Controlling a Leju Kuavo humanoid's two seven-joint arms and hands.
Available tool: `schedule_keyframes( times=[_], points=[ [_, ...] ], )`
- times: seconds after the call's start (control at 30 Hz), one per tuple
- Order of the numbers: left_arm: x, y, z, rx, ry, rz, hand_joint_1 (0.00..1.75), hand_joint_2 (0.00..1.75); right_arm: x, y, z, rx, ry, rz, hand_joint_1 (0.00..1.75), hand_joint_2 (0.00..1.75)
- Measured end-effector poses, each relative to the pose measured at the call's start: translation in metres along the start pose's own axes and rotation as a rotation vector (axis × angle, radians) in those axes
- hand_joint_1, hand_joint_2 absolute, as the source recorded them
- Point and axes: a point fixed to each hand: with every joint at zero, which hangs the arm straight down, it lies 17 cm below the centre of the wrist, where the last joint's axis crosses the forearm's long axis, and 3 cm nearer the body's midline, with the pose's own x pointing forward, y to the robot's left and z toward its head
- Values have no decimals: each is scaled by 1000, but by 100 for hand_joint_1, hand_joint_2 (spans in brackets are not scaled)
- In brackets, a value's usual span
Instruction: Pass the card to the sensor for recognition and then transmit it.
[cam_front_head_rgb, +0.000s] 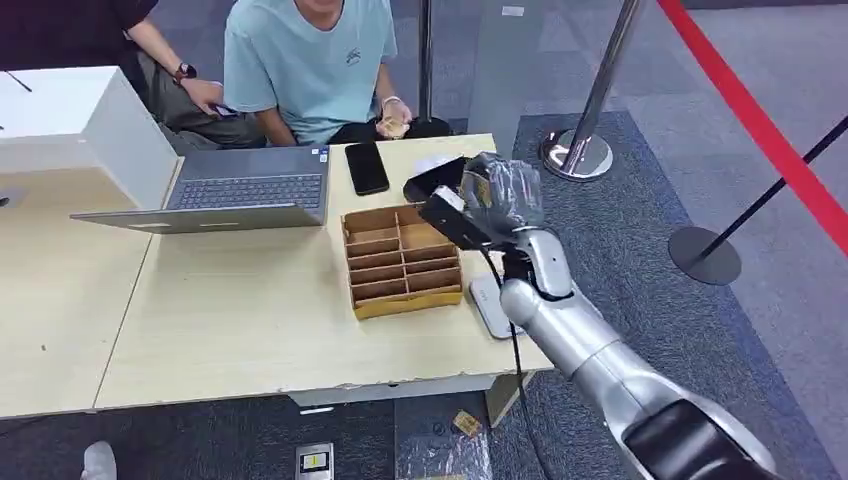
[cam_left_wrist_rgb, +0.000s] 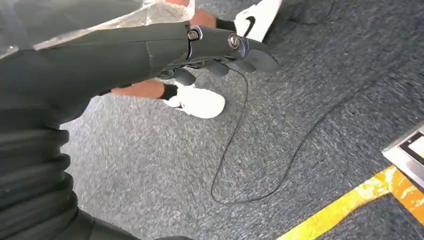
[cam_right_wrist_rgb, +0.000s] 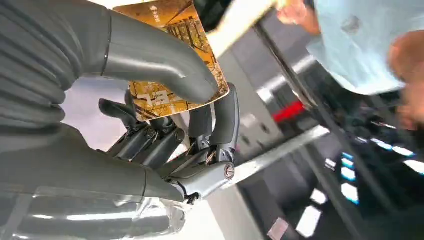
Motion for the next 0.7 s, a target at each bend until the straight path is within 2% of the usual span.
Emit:
schedule_keyframes(
  times=[0.2,0.43,0.7],
  points=[
    [-3,1,0,3,21,24,0,175,-60,4,54,17,125,-103,175,175],
    [-4,2,0,8,24,34,0,175,-99,-10,75,-19,247,-170,175,175],
    [-5,4,-1,14,38,54,0,175,-111,-1,101,3,294,-207,175,175]
  ],
)
